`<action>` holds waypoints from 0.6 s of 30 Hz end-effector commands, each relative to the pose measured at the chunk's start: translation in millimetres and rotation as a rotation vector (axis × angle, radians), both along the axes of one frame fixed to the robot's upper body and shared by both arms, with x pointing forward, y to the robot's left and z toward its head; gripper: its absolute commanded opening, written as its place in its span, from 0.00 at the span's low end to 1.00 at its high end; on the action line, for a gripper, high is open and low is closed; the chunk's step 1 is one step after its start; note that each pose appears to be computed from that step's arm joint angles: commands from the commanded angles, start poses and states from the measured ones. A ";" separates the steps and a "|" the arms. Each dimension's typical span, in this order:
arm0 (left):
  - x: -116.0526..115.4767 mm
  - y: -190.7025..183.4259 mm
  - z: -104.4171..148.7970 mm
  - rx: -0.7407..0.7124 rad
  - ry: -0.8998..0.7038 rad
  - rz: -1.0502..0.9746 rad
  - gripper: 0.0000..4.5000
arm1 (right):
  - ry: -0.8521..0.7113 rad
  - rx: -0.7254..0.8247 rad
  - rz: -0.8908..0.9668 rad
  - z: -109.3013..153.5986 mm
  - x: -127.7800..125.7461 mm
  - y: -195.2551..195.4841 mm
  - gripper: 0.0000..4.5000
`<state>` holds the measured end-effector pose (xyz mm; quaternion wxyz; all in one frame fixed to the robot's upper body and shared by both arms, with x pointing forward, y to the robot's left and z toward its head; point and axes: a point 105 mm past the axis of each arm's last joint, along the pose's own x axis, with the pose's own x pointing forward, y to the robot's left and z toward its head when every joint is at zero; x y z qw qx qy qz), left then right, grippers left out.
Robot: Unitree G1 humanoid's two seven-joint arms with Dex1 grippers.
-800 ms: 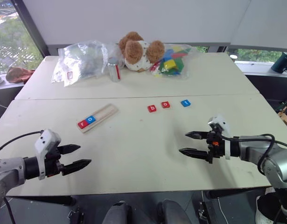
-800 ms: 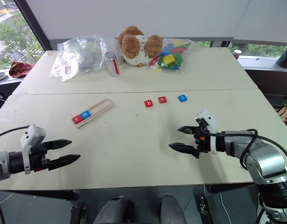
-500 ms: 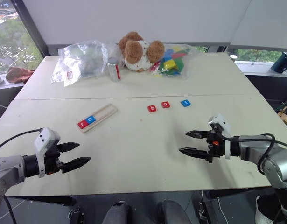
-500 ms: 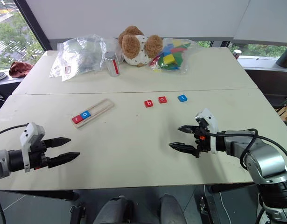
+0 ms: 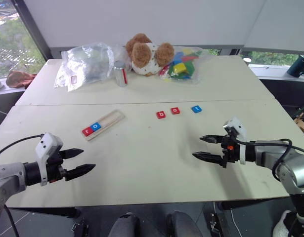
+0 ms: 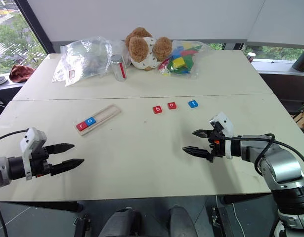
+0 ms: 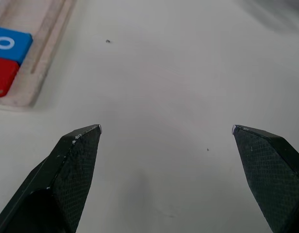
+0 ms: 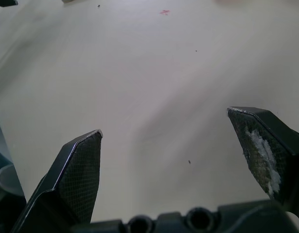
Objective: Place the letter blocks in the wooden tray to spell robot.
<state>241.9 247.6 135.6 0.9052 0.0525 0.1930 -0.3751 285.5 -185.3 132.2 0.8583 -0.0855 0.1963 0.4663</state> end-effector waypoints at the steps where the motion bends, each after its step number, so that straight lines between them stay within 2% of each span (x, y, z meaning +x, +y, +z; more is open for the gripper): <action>1: 8.4 8.4 10.7 0.034 -0.065 0.027 0.99 | -0.055 -0.007 0.011 13.4 1.5 1.8 0.99; 3: 12.8 32.6 14.7 0.104 -0.093 0.094 0.99 | -0.048 0.040 0.055 23.4 -3.1 14.7 0.99; 6: 17.0 80.6 32.9 0.206 -0.160 0.219 0.99 | -0.044 0.107 0.203 39.9 -20.8 55.9 0.99; 8: 18.4 94.0 35.4 0.248 -0.188 0.237 0.99 | -0.066 0.162 0.253 50.5 -25.7 82.4 0.99; 13: 40.3 94.8 19.9 0.232 -0.264 0.216 0.99 | -0.100 0.238 0.310 63.9 -30.8 124.1 0.99; 18: 65.7 72.4 -8.7 0.159 -0.252 0.133 0.99 | -0.106 0.206 0.275 54.8 -21.7 123.9 0.99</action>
